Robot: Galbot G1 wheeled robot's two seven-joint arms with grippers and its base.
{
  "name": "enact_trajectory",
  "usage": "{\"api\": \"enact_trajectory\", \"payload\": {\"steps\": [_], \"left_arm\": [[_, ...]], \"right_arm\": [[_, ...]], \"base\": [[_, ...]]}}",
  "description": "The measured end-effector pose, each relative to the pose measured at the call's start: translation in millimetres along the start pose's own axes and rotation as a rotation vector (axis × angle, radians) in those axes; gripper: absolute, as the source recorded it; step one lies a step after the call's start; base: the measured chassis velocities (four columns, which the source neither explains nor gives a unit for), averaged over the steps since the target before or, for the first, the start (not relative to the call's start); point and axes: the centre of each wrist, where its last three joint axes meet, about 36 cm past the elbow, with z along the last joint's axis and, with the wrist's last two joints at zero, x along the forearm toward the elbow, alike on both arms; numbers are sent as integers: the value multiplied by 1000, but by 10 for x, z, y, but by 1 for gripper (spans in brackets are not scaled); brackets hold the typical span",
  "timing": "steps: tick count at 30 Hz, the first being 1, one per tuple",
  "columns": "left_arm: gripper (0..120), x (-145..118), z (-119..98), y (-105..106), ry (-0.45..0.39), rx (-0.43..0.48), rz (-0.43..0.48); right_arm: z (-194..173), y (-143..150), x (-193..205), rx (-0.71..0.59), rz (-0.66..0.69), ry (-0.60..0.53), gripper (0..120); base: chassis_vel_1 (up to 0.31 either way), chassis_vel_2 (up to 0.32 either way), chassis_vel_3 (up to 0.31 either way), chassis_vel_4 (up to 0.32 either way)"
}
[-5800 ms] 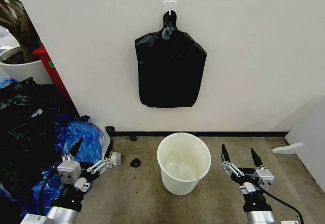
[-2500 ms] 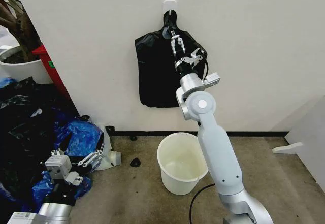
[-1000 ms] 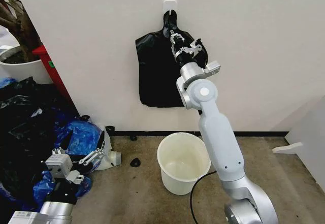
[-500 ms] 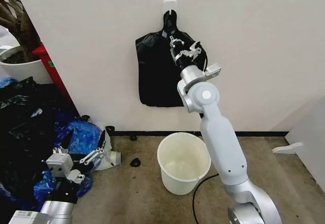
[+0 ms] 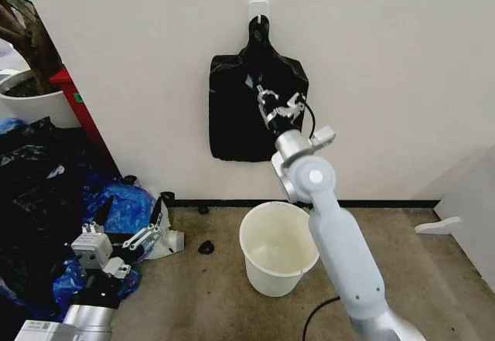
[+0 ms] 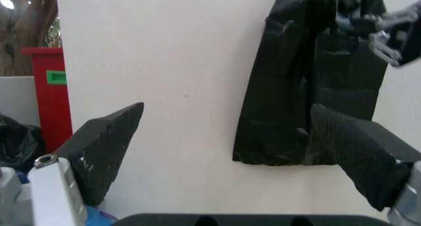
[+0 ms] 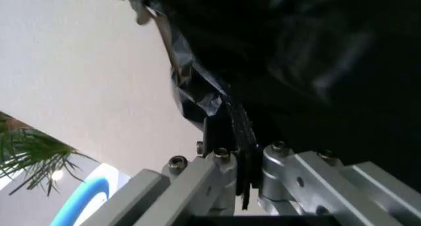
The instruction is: Place the garbage bag over the trash bin.
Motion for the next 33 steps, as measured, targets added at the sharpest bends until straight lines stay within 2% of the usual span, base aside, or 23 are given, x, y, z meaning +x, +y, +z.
{"api": "enact_trajectory", "payload": {"steps": [12,33], "left_arm": [[100,-5,30,-18,-12,-2,6],[100,-43,81,-7,-22,-2,9]], "right_arm": [[198,-276,682,5,71,30,0],[470,-601,1423,22,172,56,0]], "base": [[0,0,0,0],[0,0,0,0]]}}
